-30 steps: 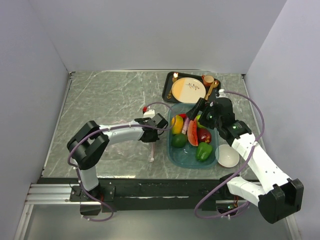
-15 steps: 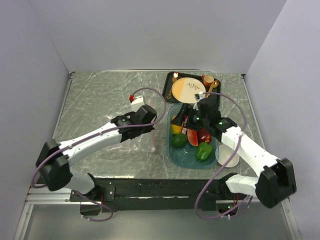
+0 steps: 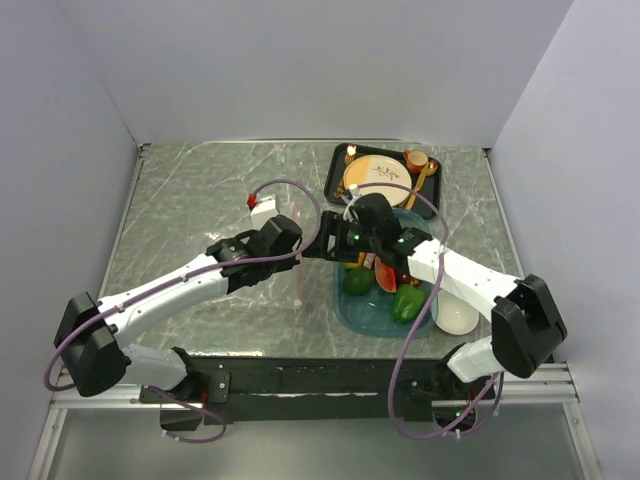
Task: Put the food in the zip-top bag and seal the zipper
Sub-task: Open the zipper of the food storage bag at the center of the board.
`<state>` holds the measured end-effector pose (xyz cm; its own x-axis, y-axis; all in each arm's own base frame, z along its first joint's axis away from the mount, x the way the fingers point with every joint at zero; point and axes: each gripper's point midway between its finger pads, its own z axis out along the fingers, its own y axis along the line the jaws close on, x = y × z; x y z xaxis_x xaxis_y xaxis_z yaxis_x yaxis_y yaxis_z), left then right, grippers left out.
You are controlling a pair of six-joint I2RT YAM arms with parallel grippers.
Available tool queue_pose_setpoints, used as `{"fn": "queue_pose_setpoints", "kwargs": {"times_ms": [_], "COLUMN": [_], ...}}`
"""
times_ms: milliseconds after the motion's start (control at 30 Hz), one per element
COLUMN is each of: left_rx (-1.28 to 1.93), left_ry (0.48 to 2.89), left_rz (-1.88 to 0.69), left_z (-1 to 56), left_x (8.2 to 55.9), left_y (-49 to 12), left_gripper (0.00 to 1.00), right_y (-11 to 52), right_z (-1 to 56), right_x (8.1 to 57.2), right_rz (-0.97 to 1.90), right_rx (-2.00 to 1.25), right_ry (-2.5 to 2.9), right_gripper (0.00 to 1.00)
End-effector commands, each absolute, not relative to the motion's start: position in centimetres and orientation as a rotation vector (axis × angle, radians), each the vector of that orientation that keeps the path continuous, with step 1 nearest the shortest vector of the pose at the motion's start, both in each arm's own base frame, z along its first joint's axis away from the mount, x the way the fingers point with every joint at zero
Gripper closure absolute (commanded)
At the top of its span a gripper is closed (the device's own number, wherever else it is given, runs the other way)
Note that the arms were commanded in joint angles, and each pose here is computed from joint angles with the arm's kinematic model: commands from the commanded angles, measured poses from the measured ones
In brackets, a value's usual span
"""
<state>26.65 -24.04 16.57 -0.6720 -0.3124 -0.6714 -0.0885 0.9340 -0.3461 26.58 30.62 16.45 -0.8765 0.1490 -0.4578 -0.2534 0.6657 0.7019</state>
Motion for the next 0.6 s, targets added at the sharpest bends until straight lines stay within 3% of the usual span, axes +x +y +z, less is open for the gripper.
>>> {"fn": "queue_pose_setpoints", "kwargs": {"times_ms": [0, 133, 567], "left_rx": [-0.273, -0.268, -0.23], "left_ry": [2.252, 2.251, 2.264], "left_rz": [-0.426, -0.44, -0.496], "left_z": [18.6, 18.9, 18.8], "left_x": [26.4, 26.1, 25.2], "left_y": [-24.2, -24.0, -24.2], "left_gripper": [0.99, 0.99, 0.99], "right_y": [32.8, 33.4, 35.8], "right_z": [18.3, 17.5, 17.9], "right_x": [28.2, 28.7, 29.8], "right_rz": [1.166, 1.16, 1.246], "right_rx": [-0.091, -0.096, -0.177], "right_ry": [2.321, 2.344, 2.323], "right_gripper": [0.19, 0.21, 0.42]}}
